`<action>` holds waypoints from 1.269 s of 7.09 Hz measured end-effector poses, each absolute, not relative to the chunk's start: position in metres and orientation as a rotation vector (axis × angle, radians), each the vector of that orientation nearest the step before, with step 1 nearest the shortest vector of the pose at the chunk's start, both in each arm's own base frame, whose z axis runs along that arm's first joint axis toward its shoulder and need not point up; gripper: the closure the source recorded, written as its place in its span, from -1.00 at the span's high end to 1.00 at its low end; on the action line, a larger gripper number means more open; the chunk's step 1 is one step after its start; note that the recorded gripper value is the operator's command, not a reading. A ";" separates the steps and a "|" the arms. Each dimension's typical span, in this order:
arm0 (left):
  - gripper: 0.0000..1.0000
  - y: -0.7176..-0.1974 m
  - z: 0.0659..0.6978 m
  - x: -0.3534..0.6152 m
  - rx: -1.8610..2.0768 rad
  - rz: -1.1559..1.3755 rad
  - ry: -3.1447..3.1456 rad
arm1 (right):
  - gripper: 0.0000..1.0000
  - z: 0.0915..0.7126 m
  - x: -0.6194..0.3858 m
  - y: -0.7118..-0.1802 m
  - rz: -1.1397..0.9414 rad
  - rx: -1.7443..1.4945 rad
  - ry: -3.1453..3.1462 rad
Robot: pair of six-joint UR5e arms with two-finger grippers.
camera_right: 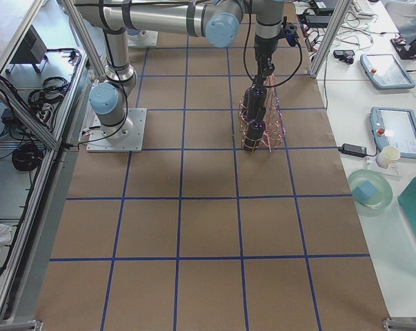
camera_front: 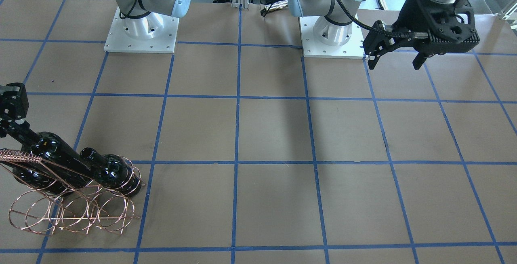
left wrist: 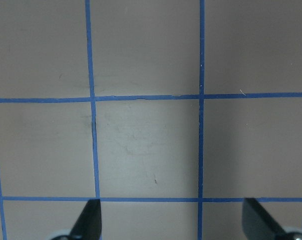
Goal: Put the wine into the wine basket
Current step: 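Lower the bottle into the empty rack slot beside the other bottles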
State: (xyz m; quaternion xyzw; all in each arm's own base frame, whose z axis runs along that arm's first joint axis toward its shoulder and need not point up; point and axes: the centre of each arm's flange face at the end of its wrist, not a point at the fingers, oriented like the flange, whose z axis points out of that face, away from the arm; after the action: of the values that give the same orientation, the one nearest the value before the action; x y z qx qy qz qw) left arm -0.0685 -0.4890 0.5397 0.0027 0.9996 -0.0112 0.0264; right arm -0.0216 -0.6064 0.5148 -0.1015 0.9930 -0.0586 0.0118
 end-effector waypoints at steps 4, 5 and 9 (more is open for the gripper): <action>1.00 -0.489 0.539 -0.069 0.009 -0.035 3.090 | -0.66 0.496 -0.024 -0.615 -0.151 -0.330 3.091; 1.00 -0.489 0.539 -0.069 0.010 -0.034 3.091 | -0.66 0.484 -0.024 -0.619 -0.137 -0.330 3.088; 1.00 -0.489 0.538 -0.069 0.010 -0.031 3.092 | -0.58 0.452 -0.024 -0.624 -0.090 -0.324 3.085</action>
State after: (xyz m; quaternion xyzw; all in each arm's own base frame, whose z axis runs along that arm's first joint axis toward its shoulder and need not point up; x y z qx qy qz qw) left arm -0.0694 -0.4889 0.5382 0.0033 0.9996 -0.0102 0.0247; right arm -0.0242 -0.6242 0.4521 -0.1044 0.9939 -0.0291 0.0193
